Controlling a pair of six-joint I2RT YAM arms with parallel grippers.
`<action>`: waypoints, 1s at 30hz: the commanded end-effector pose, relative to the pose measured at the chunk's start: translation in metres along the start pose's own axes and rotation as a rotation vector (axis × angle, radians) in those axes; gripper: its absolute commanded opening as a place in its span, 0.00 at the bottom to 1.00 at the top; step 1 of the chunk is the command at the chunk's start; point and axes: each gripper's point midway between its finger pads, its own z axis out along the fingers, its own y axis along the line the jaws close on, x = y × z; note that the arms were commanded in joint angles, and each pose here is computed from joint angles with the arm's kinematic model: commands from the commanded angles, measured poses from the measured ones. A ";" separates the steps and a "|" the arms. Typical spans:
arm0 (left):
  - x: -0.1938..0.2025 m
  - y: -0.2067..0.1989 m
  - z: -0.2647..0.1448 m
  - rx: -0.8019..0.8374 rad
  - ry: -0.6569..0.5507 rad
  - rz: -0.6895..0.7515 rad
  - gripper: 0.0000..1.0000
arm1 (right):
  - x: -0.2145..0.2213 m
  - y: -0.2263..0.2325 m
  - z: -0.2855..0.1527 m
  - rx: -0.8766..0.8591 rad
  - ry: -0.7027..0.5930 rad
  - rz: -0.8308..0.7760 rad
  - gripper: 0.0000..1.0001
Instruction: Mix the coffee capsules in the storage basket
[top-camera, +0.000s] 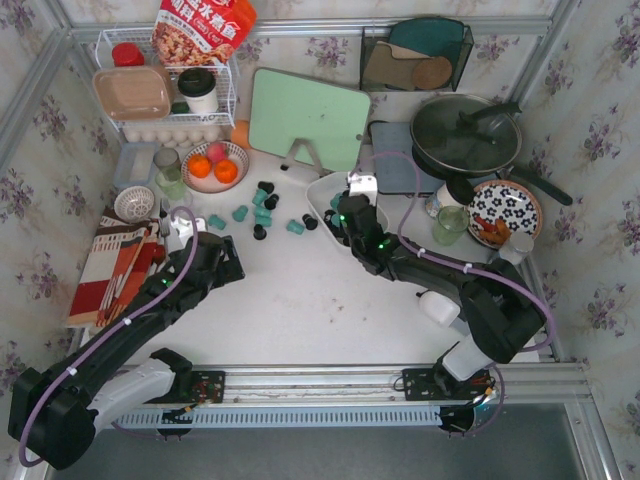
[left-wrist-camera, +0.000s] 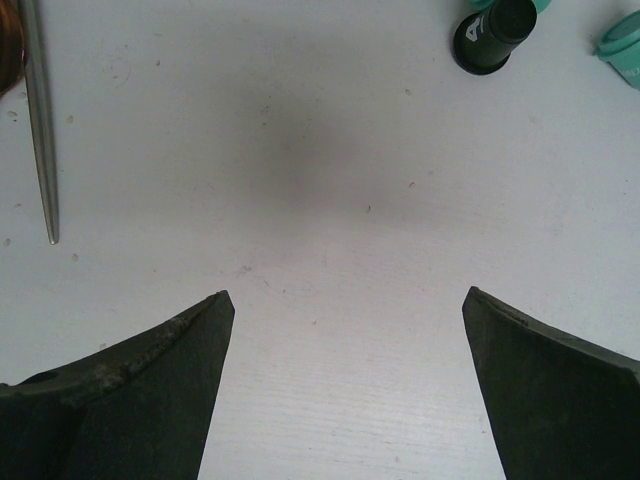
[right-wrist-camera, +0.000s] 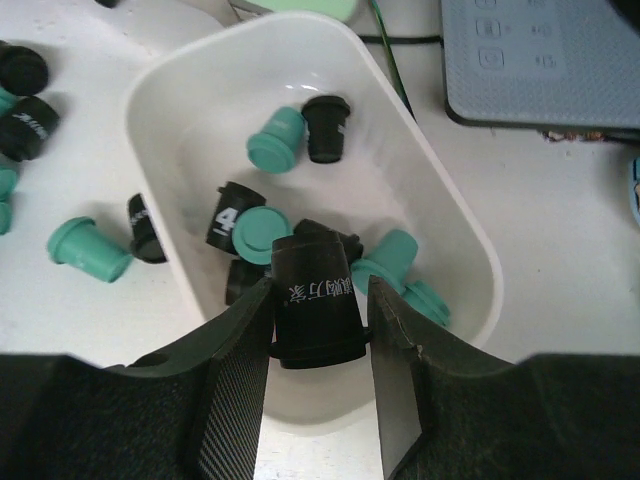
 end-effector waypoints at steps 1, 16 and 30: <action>0.001 0.000 -0.001 0.001 0.008 -0.002 0.99 | 0.007 -0.007 0.012 -0.031 0.021 0.145 0.37; 0.003 0.001 0.000 -0.007 0.011 -0.005 1.00 | 0.059 -0.043 0.050 0.006 0.174 0.245 0.41; 0.005 0.002 0.004 -0.021 0.023 0.004 1.00 | 0.094 -0.041 0.069 -0.003 0.266 0.244 0.56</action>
